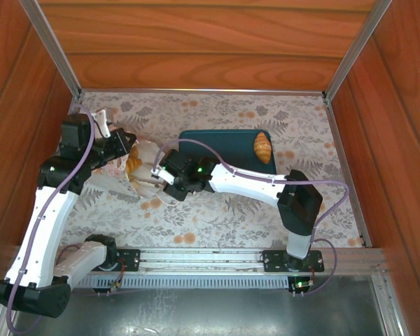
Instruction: Take the fake bread out of the paper bag
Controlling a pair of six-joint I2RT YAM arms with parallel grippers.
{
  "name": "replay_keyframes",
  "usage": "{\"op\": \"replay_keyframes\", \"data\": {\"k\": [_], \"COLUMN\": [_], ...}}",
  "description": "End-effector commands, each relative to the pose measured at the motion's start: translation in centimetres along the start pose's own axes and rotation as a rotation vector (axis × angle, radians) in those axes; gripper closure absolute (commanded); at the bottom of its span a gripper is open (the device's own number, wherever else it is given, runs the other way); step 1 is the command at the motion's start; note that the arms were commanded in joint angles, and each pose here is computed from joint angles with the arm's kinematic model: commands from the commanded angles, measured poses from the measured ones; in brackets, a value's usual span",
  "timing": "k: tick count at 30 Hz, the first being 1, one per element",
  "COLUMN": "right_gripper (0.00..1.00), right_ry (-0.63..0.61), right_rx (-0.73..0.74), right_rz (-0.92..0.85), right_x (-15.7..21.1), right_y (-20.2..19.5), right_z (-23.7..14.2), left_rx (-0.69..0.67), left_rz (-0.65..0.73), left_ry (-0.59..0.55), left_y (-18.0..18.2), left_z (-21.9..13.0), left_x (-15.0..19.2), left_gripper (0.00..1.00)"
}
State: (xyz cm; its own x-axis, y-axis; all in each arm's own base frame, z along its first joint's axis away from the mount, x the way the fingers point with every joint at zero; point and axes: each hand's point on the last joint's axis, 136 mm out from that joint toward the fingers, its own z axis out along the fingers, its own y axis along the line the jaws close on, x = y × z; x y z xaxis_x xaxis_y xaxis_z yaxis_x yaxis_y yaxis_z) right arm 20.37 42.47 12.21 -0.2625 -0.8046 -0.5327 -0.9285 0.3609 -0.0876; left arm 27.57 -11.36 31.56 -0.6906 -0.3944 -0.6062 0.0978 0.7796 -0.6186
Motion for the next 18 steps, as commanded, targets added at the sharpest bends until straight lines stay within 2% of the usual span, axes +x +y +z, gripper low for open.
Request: {"op": "replay_keyframes", "data": {"k": [1,18], "right_gripper": [0.44,0.40], "right_ry": [-0.081,-0.092], "right_rx": [-0.036,0.006], "right_rz": [0.019,0.010], "right_x": [-2.7,-5.7], "right_y": [0.6,-0.4], "right_z": [-0.1,2.6], "left_rx": [0.044,0.057], "left_rz": [-0.004,-0.007], "left_ry": [-0.027,-0.013], "left_y": [-1.4,-1.6], "left_z": [-0.9,-0.7], "left_x": [-1.0,-0.9], "left_gripper": [1.00,1.00]}}
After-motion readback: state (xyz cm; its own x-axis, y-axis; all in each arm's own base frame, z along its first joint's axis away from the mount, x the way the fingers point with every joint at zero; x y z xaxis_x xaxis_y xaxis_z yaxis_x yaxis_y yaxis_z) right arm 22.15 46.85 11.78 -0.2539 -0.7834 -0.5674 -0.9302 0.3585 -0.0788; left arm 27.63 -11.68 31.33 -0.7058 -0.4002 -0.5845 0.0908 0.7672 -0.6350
